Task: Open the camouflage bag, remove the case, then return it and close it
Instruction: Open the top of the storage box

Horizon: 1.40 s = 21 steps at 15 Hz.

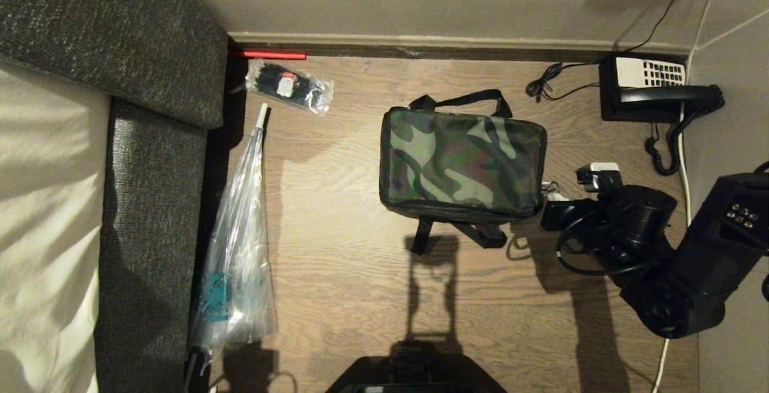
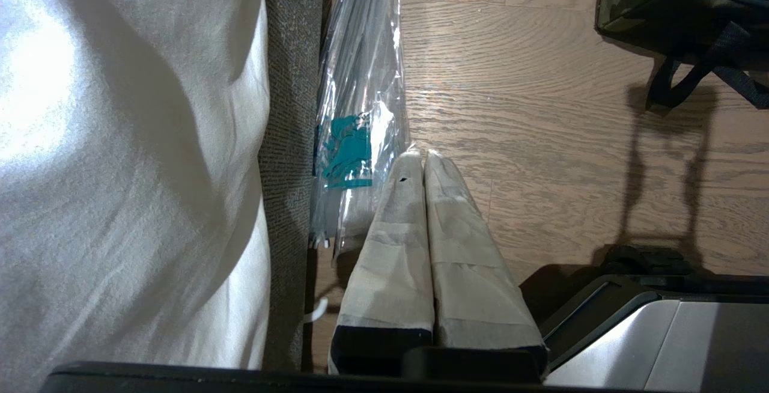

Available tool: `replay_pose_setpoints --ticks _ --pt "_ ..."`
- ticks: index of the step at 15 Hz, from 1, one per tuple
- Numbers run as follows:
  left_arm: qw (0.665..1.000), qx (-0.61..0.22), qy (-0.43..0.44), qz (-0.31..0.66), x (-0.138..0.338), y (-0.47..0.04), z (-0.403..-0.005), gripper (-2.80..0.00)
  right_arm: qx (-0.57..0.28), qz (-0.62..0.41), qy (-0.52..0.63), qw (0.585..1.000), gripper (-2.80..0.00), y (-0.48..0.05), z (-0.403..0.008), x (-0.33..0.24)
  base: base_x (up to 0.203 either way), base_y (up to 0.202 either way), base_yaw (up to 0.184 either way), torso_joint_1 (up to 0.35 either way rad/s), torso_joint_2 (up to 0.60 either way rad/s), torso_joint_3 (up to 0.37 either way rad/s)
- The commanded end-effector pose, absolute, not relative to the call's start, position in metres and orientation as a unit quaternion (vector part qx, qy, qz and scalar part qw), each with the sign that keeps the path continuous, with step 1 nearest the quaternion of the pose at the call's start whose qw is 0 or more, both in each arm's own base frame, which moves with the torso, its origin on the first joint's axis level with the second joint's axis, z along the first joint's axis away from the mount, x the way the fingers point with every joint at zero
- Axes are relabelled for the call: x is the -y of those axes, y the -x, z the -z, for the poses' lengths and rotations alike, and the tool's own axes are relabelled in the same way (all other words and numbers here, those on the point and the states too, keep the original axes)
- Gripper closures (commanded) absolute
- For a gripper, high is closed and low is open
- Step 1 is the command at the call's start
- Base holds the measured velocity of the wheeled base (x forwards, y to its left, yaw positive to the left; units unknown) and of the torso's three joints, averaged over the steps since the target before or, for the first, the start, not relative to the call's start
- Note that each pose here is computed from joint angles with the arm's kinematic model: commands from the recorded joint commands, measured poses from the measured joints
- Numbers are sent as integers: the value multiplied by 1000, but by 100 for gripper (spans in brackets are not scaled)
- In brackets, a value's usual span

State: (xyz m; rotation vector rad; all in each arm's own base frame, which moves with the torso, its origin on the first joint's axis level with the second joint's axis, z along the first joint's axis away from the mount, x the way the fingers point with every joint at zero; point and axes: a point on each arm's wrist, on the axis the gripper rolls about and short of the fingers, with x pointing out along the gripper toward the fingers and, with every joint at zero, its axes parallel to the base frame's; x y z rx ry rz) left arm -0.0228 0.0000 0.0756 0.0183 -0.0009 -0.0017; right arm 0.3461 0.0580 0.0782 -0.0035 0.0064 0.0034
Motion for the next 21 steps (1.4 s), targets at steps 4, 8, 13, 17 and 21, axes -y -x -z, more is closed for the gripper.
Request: replay_pose_setpoints --ticks 4,8,13,17,21 --pt "1000 1 -9 1 0 23 -76 0 16 -1 0 1000 0 -351 -85 -59 0 0 0 0 0 0" --pt "1000 1 -9 1 0 23 -76 0 20 -1 0 1000 0 -352 -86 -59 0 0 0 0 0 0" --pt "1000 1 -9 1 0 23 -76 0 28 2 -2 1000 0 -356 -89 -57 0 0 0 0 0 0" --pt "1000 1 -9 1 0 23 -76 0 39 5 -3 999 0 -360 -93 -55 0 0 0 0 0 0" --pt "1000 0 -9 1 0 23 -75 0 47 6 -5 999 0 -363 -97 -56 0 0 0 0 0 0"
